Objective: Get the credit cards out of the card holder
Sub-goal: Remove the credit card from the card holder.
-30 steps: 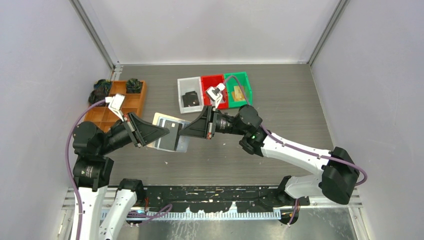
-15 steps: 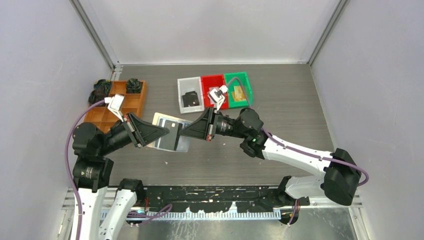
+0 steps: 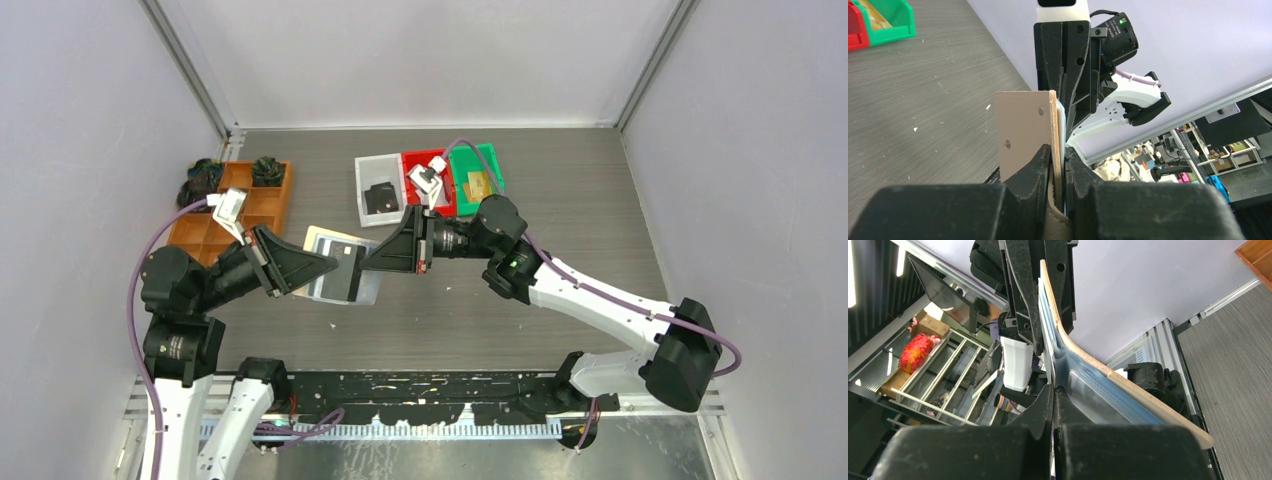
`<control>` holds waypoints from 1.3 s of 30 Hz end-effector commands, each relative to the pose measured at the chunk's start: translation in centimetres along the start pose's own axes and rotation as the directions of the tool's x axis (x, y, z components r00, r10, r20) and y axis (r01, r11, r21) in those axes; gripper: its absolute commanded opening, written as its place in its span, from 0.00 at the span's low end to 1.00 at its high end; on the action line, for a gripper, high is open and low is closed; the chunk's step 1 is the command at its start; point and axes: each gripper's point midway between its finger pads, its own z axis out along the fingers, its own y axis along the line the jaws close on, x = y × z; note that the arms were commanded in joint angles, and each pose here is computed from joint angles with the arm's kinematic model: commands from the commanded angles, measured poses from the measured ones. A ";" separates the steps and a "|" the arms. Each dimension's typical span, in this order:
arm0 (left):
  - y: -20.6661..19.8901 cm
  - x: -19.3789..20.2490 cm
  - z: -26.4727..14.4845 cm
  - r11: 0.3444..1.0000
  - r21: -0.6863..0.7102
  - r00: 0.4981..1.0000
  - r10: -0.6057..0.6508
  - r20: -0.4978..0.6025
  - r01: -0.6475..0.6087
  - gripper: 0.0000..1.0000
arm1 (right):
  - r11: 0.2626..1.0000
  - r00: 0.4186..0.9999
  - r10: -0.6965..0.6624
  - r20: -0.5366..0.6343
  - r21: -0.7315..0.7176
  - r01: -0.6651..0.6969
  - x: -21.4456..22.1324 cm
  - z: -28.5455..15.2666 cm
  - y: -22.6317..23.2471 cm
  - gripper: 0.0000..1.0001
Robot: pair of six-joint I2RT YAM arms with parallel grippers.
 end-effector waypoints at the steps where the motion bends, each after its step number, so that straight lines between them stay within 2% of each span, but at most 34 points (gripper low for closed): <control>1: -2.9 -1.2 -0.5 0.991 0.067 0.992 0.117 0.044 -0.120 0.10 | 0.997 0.998 -0.055 -0.007 -0.052 0.055 -0.9 -0.3 2.1 0.01; 4: -2.8 -1.4 -0.4 0.991 0.062 0.992 0.116 0.051 -0.119 0.10 | 0.998 0.999 -0.038 0.013 -0.053 0.039 -0.9 -0.3 1.9 0.01; 7: -2.6 -1.7 -0.3 0.991 0.048 0.991 0.119 0.069 -0.122 0.09 | 0.995 0.995 -0.006 0.097 -0.096 0.016 -1.7 -0.1 2.4 0.15; 9: -2.4 -1.8 -0.3 0.992 0.042 0.990 0.116 0.074 -0.119 0.08 | 0.992 0.992 0.029 0.122 -0.127 -0.014 -1.7 0.3 2.7 0.32; 10: -2.3 -1.8 -0.2 0.992 0.042 0.990 0.116 0.075 -0.119 0.07 | 0.990 0.991 0.036 0.128 -0.142 -0.017 -1.6 0.6 2.8 0.36; 13: -2.4 -1.8 -0.2 0.992 0.043 0.991 0.115 0.074 -0.119 0.07 | 0.986 0.992 0.042 0.117 -0.168 -0.021 -0.9 1.2 3.1 0.40; 19: -2.6 -1.8 -0.4 0.991 0.044 0.990 0.123 0.076 -0.127 0.07 | 0.983 0.993 0.055 0.100 -0.180 -0.036 -0.3 1.8 2.8 0.31; 24: -2.7 -1.9 -0.4 0.991 0.043 0.989 0.124 0.078 -0.127 0.07 | 0.979 0.993 0.045 0.111 -0.202 -0.022 -0.1 1.4 3.2 0.07; 26: -2.7 -1.9 -0.3 0.991 0.043 0.989 0.125 0.079 -0.128 0.07 | 0.982 0.993 0.032 0.115 -0.191 -0.010 0.0 1.0 3.2 0.01; 34: -2.7 -2.1 -0.4 0.990 0.040 0.987 0.134 0.083 -0.138 0.07 | 0.995 0.989 -0.001 0.147 -0.094 0.015 -0.3 -1.9 1.3 0.01; 39: -2.9 -2.2 -0.4 0.989 0.037 0.986 0.139 0.090 -0.142 0.07 | 0.996 0.988 -0.009 0.152 -0.082 0.022 -0.4 -2.9 1.4 0.01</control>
